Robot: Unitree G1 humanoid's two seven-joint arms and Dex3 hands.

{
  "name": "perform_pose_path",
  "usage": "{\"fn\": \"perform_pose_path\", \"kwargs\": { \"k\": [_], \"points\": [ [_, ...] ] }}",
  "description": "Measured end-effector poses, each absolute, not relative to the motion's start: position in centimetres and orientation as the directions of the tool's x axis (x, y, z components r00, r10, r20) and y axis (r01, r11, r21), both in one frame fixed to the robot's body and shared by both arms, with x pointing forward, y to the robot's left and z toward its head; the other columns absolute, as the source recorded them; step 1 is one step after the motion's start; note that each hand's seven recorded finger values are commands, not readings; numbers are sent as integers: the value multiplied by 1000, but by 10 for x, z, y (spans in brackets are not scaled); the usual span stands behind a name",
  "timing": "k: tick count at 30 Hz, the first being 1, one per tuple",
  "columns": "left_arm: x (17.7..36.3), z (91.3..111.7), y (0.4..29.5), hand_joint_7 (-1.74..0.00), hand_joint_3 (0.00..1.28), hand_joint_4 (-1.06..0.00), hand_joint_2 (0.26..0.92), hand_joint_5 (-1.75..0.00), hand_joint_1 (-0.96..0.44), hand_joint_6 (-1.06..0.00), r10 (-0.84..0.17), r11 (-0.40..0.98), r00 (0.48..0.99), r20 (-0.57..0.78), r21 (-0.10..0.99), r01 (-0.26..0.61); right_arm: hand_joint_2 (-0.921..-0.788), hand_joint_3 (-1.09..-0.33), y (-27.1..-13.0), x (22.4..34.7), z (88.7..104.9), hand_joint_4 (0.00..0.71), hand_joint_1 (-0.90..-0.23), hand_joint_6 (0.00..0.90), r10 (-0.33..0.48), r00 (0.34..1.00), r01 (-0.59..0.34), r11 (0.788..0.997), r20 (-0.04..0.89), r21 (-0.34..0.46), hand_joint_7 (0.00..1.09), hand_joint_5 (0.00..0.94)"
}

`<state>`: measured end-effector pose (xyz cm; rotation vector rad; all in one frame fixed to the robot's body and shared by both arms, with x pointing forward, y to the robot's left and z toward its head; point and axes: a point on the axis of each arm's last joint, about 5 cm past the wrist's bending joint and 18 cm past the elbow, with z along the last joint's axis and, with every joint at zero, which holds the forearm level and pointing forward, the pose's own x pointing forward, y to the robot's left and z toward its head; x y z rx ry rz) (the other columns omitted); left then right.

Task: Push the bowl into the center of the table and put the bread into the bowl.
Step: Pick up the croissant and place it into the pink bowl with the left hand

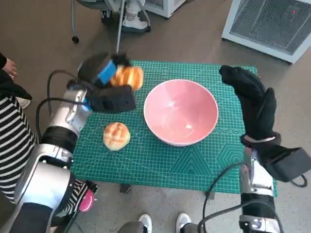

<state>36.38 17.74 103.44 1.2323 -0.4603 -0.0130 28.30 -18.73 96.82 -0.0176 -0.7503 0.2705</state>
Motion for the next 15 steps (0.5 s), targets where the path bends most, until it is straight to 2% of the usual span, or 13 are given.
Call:
{"fn": "perform_pose_path", "kwargs": {
  "k": [8, 15],
  "points": [
    [354, 1068, 157, -1186, 26, -738, 919, -1040, 0, -670, -367, 449, 769, 523, 824, -346, -921, -700, -187, 283, 966, 167, -780, 57, 249, 705, -238, 965, 664, -109, 474, 0],
    [343, 1068, 143, -1154, 6, -793, 912, -984, 0, -693, -450, 487, 693, 563, 805, -338, -921, -700, -187, 283, 966, 170, -780, 60, 248, 705, -237, 965, 665, -109, 474, 1]
  ]
}}
